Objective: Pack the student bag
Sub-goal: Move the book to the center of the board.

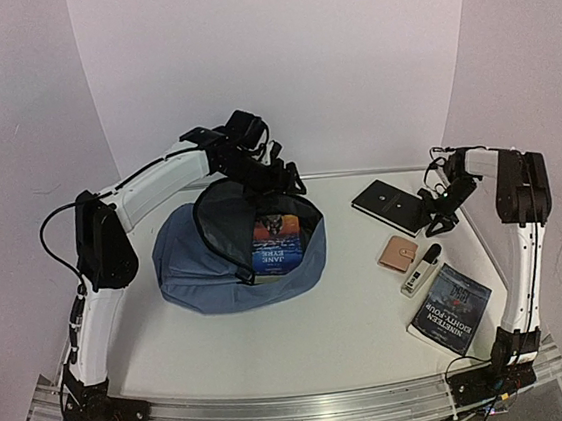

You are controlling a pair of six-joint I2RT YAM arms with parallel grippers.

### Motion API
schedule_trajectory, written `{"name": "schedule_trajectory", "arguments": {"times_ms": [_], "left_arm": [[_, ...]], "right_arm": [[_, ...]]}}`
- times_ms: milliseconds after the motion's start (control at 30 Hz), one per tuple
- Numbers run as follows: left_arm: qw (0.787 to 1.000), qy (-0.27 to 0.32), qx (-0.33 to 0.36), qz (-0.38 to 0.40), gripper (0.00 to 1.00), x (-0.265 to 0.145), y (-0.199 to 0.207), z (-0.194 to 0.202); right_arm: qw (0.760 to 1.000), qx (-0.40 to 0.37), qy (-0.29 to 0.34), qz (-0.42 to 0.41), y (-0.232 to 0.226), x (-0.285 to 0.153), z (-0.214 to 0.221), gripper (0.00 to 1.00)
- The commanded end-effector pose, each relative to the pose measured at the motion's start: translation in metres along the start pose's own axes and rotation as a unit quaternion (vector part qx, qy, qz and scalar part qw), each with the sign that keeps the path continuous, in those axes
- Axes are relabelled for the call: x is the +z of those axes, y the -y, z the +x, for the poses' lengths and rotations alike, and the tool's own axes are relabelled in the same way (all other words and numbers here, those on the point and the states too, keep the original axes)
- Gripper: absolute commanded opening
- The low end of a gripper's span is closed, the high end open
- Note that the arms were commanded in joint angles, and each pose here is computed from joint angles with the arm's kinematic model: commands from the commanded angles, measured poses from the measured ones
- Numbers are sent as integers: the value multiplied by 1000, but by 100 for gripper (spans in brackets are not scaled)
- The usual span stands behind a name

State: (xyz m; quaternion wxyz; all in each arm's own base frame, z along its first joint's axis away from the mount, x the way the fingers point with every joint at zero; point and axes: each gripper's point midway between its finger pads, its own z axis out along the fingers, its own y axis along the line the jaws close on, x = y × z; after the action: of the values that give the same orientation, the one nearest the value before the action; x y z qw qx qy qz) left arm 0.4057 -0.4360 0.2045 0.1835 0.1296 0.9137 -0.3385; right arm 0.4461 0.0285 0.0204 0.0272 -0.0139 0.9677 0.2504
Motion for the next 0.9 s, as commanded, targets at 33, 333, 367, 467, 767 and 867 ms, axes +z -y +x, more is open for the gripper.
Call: {"name": "schedule_trajectory", "arguments": {"times_ms": [33,333,367,467,767,867], "left_arm": [[999,36,16,5,80,-39,16,-12],[999,30,14,-9,81,-47,11,-5],[999,28,13,-11,81,-46,10,-4],[1000,24,11,-12,81,-44,8,-2],[1000,16,8,-17,81,-38,5,0],[1000,10,9,-13,81,-36,5,2]], "right_arm": [[998,43,40,-24,4,-1,-19,66],[981,-103,121,114,25,-66,-74,95],[978,-109,133,118,24,-71,-85,96],[977,-106,148,115,29,-66,-106,98],[979,-127,149,56,14,-20,-132,96],[980,-136,139,37,4,-7,-129,90]]}}
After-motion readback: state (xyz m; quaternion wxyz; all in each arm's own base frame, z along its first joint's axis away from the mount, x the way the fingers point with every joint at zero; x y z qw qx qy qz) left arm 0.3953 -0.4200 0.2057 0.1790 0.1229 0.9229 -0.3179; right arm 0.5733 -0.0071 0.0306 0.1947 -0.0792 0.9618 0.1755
